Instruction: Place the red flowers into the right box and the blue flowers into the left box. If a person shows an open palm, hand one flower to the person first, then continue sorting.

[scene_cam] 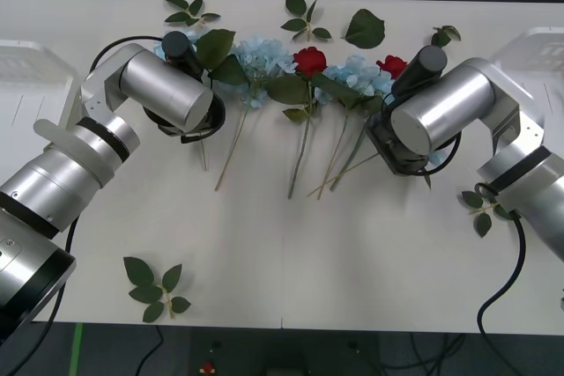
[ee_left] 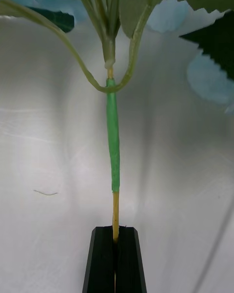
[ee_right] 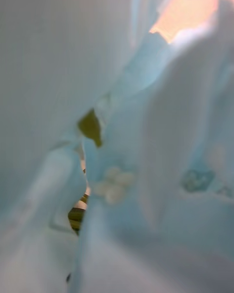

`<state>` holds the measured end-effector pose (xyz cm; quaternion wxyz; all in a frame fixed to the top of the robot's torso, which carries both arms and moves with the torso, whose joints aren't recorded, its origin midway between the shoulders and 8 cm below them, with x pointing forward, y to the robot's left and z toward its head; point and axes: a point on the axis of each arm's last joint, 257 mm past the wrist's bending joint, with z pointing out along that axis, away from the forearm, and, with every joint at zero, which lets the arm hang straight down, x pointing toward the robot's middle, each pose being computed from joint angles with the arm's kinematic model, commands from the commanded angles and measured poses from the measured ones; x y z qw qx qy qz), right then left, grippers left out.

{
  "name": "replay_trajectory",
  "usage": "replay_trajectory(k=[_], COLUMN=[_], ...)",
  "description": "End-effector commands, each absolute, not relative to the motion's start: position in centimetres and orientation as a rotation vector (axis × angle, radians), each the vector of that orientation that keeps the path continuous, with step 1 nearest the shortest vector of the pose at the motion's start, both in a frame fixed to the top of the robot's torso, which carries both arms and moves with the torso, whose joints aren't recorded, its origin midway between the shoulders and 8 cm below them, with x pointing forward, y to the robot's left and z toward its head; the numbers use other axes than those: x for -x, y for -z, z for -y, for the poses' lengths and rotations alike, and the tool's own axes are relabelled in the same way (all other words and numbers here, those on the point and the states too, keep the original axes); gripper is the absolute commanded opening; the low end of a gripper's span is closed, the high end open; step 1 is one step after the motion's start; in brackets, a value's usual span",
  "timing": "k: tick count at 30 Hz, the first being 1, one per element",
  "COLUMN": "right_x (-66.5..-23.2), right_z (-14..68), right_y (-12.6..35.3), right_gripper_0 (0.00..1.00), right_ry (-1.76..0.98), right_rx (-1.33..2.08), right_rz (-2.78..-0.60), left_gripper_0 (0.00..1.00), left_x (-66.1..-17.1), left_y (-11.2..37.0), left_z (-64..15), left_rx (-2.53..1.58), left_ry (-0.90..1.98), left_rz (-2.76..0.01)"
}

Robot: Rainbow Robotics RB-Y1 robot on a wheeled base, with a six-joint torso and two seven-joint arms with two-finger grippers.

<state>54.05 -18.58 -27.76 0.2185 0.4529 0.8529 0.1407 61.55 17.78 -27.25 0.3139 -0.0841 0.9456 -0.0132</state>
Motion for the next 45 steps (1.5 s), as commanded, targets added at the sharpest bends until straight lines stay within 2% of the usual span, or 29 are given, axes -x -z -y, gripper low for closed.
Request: replay_trajectory(k=[1,7,10,12,17,21,25,34,40,45], right_x=[-54.1,-52.8,-52.4,-52.1,-51.4,-50.7,-49.6,-46.5,-43.7,-42.1], right_z=[21.6,24.5,25.7,26.5,27.5,26.4,24.7,16.6,12.1,9.4], right_y=[23.2,20.2,18.9,18.1,15.6,13.6,11.3,6.3,3.8,2.0], right_gripper_0=[0.0,0.0,0.0,0.0,0.0,0.0,0.0,0.0,0.0,0.0], right_ry=[-0.414,-0.434,-0.437,-0.428,-0.425,-0.484,-0.53,-0.695,-0.851,-0.882], right_rx=[-1.16,-0.995,-0.89,-0.805,-0.587,-0.361,-0.115,0.4,0.611,0.774], right_rz=[-2.342,-2.384,-2.399,-2.405,-2.384,-2.358,-2.288,-2.034,-1.871,-1.708], left_gripper_0=[0.0,0.0,0.0,0.0,0.0,0.0,0.0,0.0,0.0,0.0], left_x=[-61.7,-57.0,-54.3,-53.6,-52.8,-52.0,-49.8,-44.0,-44.9,-47.9], left_y=[19.9,9.3,5.5,2.3,-2.0,-1.2,1.9,7.1,9.4,11.6], left_z=[-20.9,-23.7,-25.6,-27.0,-30.7,-34.4,-40.2,-52.9,-57.0,-59.4], left_rx=[0.303,0.476,0.514,0.497,0.447,0.371,0.315,0.321,0.194,0.062], left_ry=[0.064,0.214,0.306,0.37,0.416,0.304,0.122,-0.113,-0.167,-0.212], left_rz=[-2.448,-2.432,-2.413,-2.333,-2.2,-2.211,-2.277,-2.372,-2.343,-2.266])
